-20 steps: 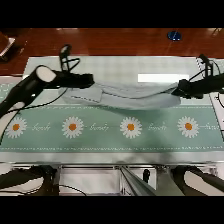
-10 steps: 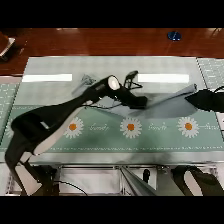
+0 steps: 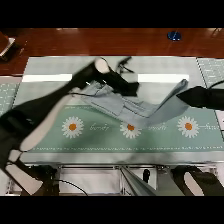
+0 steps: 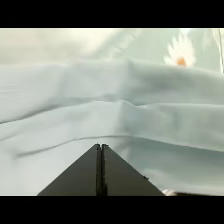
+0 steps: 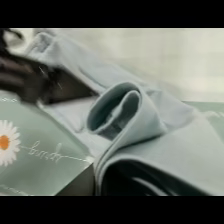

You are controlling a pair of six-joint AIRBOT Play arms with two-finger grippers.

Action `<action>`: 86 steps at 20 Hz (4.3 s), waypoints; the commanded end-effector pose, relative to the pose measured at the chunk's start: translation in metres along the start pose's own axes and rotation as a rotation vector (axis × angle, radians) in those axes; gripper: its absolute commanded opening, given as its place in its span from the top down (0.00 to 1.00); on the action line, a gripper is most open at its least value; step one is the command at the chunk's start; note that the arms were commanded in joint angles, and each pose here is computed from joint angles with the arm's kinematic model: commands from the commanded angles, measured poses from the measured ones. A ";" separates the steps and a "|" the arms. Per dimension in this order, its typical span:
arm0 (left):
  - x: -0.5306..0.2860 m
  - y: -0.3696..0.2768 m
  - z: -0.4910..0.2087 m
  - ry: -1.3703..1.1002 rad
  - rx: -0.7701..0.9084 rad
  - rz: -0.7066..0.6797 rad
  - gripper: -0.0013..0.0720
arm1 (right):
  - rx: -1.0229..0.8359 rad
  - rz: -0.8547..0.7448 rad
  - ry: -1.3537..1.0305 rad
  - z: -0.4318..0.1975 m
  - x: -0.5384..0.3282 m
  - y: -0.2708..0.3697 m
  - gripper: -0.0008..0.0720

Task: Fold the shirts.

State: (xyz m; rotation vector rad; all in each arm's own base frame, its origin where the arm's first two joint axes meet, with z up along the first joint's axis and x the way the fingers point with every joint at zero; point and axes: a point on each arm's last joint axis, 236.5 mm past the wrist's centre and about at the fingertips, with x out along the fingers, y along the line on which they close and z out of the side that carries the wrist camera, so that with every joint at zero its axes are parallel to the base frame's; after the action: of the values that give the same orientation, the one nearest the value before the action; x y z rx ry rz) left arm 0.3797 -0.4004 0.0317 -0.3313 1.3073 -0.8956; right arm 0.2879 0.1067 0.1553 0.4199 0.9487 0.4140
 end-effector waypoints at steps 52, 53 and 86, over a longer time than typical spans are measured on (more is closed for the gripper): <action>-0.239 0.128 -0.143 -0.568 -0.209 0.380 0.95 | 0.594 -0.026 0.175 -0.118 0.217 -0.068 0.42; -0.239 0.128 -0.143 -0.567 -0.209 0.380 0.95 | 0.584 0.009 0.208 -0.116 0.227 -0.061 0.42; -0.222 0.136 -0.141 -0.521 -0.262 0.341 0.95 | -0.062 -0.091 -0.070 0.163 -0.030 0.022 0.96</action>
State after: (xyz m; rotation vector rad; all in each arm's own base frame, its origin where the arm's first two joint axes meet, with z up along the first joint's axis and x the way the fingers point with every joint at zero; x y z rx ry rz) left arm 0.3015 -0.1155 0.0540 -0.4924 0.9516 -0.3142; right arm 0.4181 0.1494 0.2586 0.3215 0.8652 0.5227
